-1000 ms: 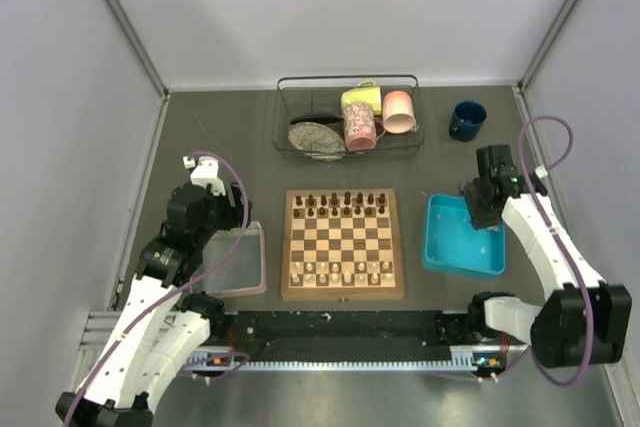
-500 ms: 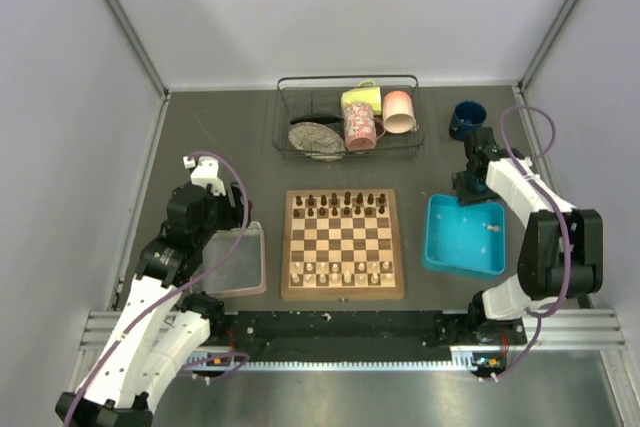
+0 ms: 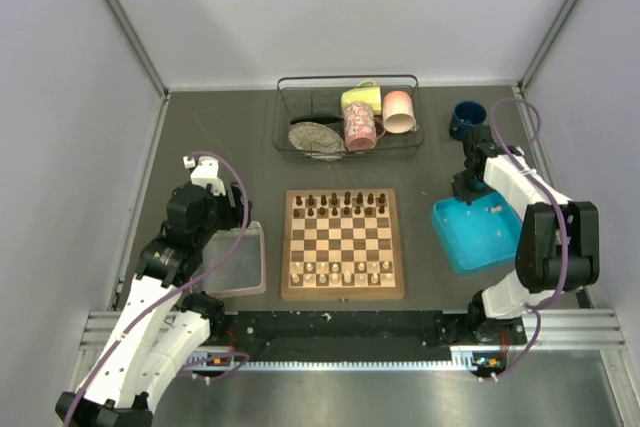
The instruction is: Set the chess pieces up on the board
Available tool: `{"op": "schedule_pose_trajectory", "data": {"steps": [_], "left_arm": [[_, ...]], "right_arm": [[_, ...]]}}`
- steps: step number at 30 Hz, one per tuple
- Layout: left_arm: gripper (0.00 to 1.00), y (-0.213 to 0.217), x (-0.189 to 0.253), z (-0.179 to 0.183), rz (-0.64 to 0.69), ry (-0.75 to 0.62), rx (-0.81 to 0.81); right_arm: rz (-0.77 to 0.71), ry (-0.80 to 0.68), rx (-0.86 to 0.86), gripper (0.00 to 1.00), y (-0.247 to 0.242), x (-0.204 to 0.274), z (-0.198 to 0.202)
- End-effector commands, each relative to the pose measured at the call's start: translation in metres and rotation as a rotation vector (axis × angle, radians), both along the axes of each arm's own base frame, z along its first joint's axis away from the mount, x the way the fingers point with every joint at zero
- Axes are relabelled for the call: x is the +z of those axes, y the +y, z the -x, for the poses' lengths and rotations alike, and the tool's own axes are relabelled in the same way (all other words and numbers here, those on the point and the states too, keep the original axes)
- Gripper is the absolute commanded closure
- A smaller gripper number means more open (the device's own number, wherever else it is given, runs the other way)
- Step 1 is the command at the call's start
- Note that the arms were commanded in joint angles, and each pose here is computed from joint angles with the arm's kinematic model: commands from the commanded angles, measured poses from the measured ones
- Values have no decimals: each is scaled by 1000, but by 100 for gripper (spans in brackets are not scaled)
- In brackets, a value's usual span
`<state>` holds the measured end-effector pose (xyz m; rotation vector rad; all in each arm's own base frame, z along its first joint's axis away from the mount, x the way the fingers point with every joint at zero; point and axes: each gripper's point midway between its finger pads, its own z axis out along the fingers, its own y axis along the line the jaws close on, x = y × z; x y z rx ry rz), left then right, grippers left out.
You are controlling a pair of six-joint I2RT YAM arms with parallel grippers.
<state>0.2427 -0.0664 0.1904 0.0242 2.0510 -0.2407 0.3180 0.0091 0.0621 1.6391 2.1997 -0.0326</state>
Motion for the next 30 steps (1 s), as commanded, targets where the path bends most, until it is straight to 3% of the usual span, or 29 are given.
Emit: {"op": "schedule_pose_trajectory", "data": {"steps": [1,3,11,19,30], "left_arm": [[25,-3,9,-6,10,-50,-11],[25,-4,9,-6,9,-48,-13],[25,-3,7,-7,7,-44,-12],[25,-4,8,-7,8,-45,-13],[25,-5,7,-7,8,-42,-18]], "right_arm": [[74,14,221,96,-6,9,-13],[96,33,324,100,-6,9,-11],[149,54,666,100,16,4,13],[252,43,985,100,68,9,45],[280,15,1182,98,95,5,88]]}}
